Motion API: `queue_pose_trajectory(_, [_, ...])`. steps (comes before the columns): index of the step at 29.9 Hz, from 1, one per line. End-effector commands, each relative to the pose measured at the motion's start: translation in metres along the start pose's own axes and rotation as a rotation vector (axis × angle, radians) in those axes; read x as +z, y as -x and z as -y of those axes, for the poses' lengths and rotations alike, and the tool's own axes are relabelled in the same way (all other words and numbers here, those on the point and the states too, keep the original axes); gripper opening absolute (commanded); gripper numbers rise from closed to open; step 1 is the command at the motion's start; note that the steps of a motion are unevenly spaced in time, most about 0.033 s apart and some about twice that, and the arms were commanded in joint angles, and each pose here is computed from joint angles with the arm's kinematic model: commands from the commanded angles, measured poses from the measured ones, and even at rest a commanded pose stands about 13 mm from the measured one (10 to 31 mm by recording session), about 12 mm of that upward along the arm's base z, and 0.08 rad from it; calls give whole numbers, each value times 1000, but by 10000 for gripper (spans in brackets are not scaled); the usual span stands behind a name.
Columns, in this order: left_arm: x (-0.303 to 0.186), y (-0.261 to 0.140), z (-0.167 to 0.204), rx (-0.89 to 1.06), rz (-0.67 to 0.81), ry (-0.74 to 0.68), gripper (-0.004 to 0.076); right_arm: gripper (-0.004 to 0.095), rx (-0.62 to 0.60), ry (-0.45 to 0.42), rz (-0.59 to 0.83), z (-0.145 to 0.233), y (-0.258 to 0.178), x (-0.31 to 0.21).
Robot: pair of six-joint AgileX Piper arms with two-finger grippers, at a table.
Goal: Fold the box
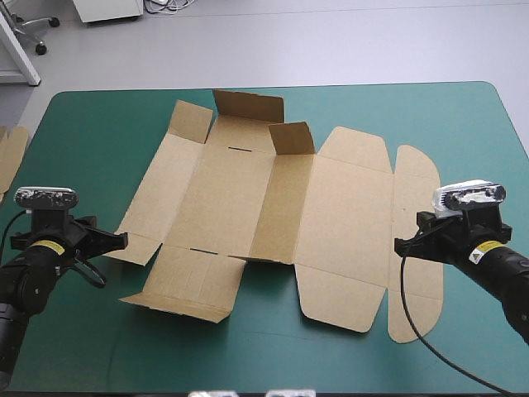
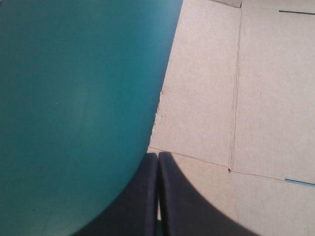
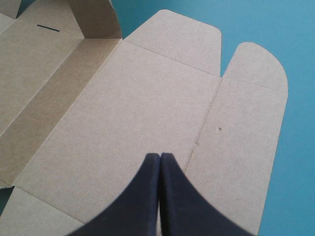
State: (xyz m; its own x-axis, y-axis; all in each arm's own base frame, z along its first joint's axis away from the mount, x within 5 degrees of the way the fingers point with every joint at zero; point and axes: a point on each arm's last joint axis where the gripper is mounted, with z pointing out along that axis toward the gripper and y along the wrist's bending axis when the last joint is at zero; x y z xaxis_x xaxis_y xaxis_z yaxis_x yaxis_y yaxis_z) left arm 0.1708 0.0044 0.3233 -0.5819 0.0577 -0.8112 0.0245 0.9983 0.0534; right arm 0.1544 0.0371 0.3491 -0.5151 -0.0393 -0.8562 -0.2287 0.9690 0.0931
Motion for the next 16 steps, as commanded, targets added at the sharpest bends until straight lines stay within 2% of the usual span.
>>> queue_pose_trajectory(1, [-9,15,0,-3,98,2,-15,-34,-5,-8,105,0,16,-9])
queue_pose_trajectory(16, [-9,15,0,-7,91,-1,-15,-34,-5,-8,101,0,15,-9])
